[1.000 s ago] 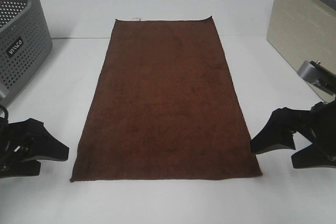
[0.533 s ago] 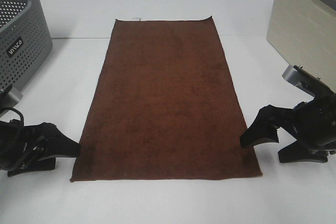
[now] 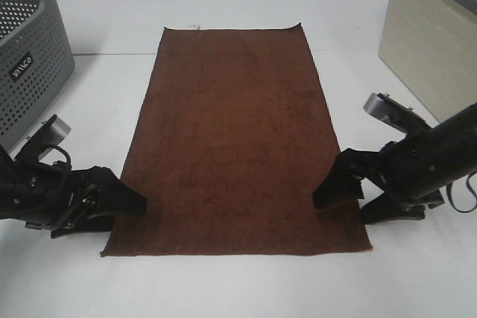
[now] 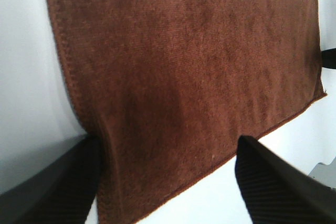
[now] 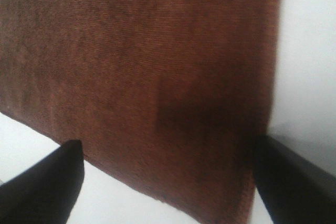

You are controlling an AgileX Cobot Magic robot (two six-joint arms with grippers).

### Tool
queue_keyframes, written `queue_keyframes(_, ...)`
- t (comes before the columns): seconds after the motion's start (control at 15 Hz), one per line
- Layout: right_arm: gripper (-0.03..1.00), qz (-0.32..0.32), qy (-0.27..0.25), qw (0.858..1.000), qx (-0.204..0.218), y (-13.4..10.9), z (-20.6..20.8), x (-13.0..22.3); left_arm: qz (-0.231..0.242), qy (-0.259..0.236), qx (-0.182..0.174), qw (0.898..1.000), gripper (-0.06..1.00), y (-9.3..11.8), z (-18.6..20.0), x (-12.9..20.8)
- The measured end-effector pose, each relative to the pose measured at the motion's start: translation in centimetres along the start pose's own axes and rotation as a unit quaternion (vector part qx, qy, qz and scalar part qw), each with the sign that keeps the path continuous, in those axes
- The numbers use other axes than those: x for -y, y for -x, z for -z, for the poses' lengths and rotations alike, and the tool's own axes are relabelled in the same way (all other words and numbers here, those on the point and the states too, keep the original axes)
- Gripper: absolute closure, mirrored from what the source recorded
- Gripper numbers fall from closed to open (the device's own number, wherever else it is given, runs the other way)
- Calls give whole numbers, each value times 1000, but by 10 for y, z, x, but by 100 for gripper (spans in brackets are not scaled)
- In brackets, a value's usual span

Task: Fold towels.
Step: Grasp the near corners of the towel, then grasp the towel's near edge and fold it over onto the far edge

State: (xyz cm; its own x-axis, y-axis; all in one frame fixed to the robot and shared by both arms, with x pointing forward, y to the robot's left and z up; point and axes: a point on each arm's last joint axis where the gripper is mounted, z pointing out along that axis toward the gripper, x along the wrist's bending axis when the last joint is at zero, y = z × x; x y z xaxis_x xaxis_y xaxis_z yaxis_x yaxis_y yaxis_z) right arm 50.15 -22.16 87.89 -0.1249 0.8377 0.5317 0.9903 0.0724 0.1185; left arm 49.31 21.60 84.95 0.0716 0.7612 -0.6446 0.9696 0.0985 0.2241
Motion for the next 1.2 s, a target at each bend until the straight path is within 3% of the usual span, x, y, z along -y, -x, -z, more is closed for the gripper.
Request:
queue_keyframes(0.13,25,-12,0,1000,4,-10,-10,-3,-11,-5,4,1000,31,5,-9,-5)
queue_keyframes(0.2,46,-37,9,999,22,-6,-12,-5,-13,-8,-9,1000,49,3,-12,-5)
queue_keyframes(0.27,46,-37,9,999,22,-6,-12,-5,-13,-8,-9,1000,49,3,-12,-5)
queue_keyframes(0.4,71,-41,4,998,40,-2,-13,-4,-12,-11,-23,1000,83,-1,-13,-4)
queue_keyframes(0.47,86,-46,2,998,45,-1,-14,-3,-13,-12,-24,1000,93,-1,-13,-4)
queue_keyframes(0.53,97,-61,2,997,47,0,-14,-3,-14,-13,-24,1000,94,-1,-13,-4)
queue_keyframes(0.93,97,-78,9,996,32,-14,5,8,-33,-22,-26,999,94,18,12,-3)
queue_keyframes(1.2,97,-90,1,996,26,-20,21,51,-35,-37,-32,998,94,24,38,41)
